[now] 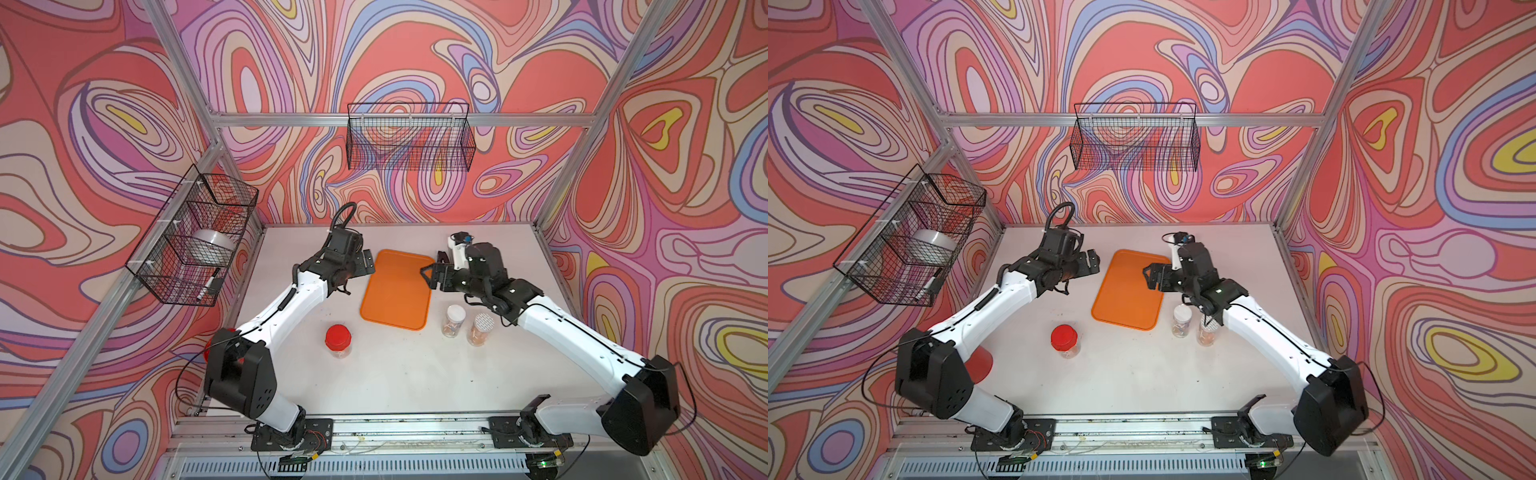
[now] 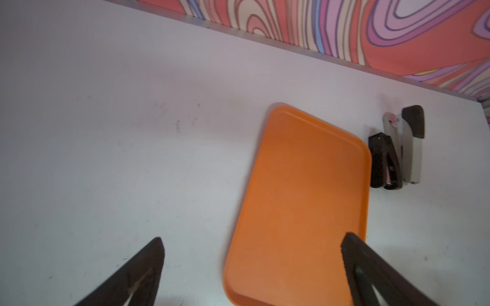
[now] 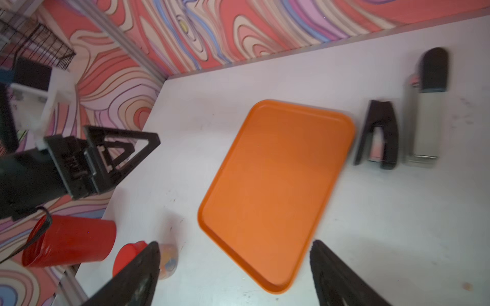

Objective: Pour the candies out of the jar
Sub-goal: Move the tray at the center of the board, then pick up the jar from the center of the board.

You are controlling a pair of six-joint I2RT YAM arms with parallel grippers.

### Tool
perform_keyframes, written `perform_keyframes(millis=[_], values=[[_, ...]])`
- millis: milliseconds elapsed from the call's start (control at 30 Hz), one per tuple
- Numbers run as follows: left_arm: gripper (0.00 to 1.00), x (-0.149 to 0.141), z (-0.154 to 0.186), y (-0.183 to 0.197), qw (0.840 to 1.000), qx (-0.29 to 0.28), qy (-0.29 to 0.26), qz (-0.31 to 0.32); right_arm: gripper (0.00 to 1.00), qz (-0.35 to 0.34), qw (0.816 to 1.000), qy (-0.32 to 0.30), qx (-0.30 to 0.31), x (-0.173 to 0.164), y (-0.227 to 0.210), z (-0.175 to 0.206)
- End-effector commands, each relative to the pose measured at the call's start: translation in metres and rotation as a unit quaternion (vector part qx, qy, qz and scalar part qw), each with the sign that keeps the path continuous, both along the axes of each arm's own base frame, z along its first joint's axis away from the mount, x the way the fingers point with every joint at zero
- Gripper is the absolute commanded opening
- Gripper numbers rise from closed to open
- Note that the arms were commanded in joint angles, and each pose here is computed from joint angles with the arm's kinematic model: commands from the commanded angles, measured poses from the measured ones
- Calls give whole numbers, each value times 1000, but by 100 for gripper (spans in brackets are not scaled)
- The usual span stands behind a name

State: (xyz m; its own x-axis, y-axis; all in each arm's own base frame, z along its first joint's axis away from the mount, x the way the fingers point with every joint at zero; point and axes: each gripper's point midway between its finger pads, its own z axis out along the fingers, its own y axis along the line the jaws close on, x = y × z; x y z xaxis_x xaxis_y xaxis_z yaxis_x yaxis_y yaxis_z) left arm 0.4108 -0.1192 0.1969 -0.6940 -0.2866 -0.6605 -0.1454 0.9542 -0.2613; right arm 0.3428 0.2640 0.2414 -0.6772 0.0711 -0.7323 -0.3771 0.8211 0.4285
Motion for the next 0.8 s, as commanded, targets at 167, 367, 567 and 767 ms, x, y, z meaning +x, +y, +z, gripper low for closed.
perform_keyframes(millis=[167,367,567,767], values=[[100,-13,-17,78,995,-63,-3,72,86,162,983,-11,-90,-63,144,-41],[100,-20,-28,100,996,-53,19,69,86,237,957,-41,-163,-109,214,-84],[100,-9,-33,102,993,-95,27,64,86,213,951,-80,-208,-99,241,-109],[100,-6,-41,106,991,-113,41,66,86,180,952,-91,-230,-83,247,-126]])
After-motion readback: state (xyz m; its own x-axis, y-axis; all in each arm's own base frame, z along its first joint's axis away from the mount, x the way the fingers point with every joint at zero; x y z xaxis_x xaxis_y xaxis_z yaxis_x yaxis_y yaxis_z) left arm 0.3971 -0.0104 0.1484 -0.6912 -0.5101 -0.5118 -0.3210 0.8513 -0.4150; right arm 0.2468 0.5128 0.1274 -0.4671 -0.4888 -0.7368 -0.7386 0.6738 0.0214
